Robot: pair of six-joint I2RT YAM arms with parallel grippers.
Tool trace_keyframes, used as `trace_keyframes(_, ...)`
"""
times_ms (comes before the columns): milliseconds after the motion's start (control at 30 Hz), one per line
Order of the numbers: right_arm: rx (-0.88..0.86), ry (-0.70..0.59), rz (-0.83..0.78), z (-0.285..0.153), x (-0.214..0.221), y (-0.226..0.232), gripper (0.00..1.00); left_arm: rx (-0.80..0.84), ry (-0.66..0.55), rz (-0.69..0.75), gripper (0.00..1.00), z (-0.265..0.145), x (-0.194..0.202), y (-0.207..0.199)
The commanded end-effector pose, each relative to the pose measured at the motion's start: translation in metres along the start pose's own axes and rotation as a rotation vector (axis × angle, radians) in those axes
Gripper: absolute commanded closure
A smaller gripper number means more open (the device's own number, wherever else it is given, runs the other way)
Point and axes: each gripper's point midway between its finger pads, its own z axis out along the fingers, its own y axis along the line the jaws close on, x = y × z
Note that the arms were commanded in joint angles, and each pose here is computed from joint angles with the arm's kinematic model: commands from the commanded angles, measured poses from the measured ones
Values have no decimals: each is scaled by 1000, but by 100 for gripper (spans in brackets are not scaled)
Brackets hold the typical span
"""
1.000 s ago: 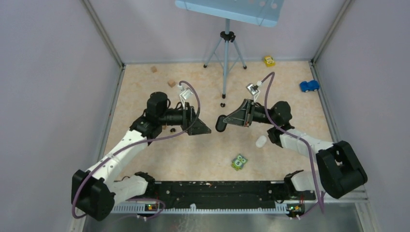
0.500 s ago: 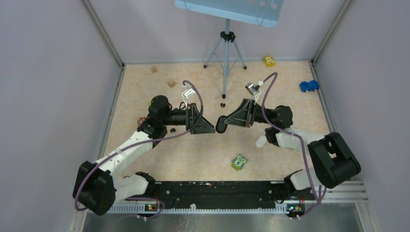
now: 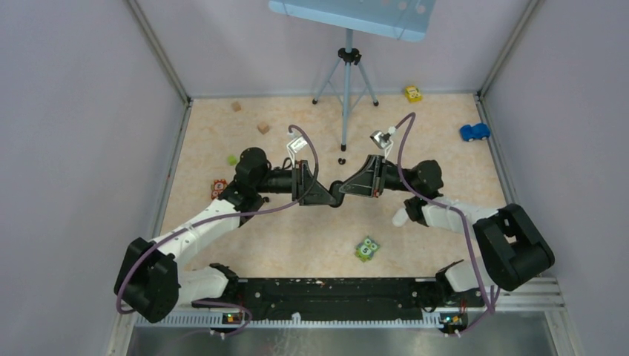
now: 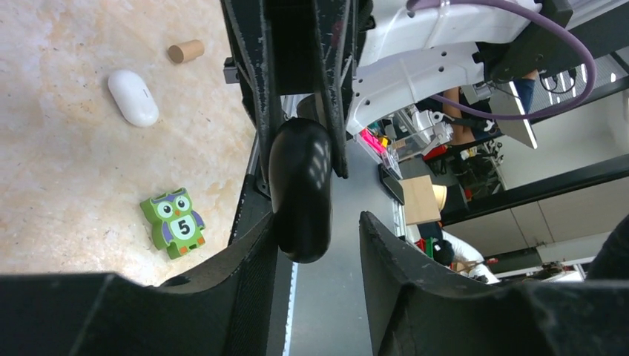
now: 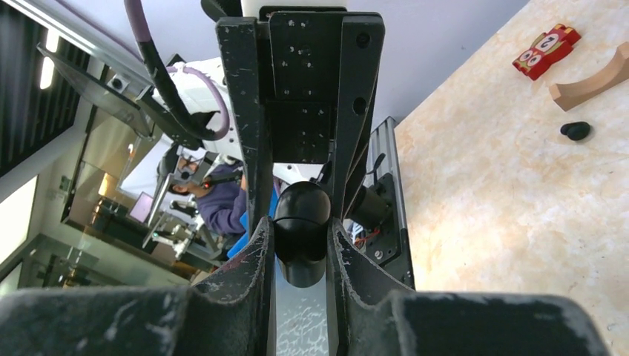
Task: Insert the wireless bluetooth earbuds into the charging case
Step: Pass from the right arm to the left
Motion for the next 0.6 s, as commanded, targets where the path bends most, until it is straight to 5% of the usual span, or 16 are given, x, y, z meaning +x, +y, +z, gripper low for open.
trace_keyframes(0,32,-19,-102,6,-9,4,100,38,-23,74,56,6,-12,-13)
trace_keyframes(233,105,-13,-107,4,-9,-6,98,20,-35,63,82,8,-12,-9)
trace_keyframes(300,121,-9,-98,4,-8,-9,72,-1,-44,57,96,8,-13,-5)
trace_keyframes(400,165,-11,-115,2,-10,-14,40,-61,-70,29,100,8,-15,6)
trace_keyframes(567,410,-78,-201,-15,-24,-37,29,-168,-126,-16,100,5,-18,28)
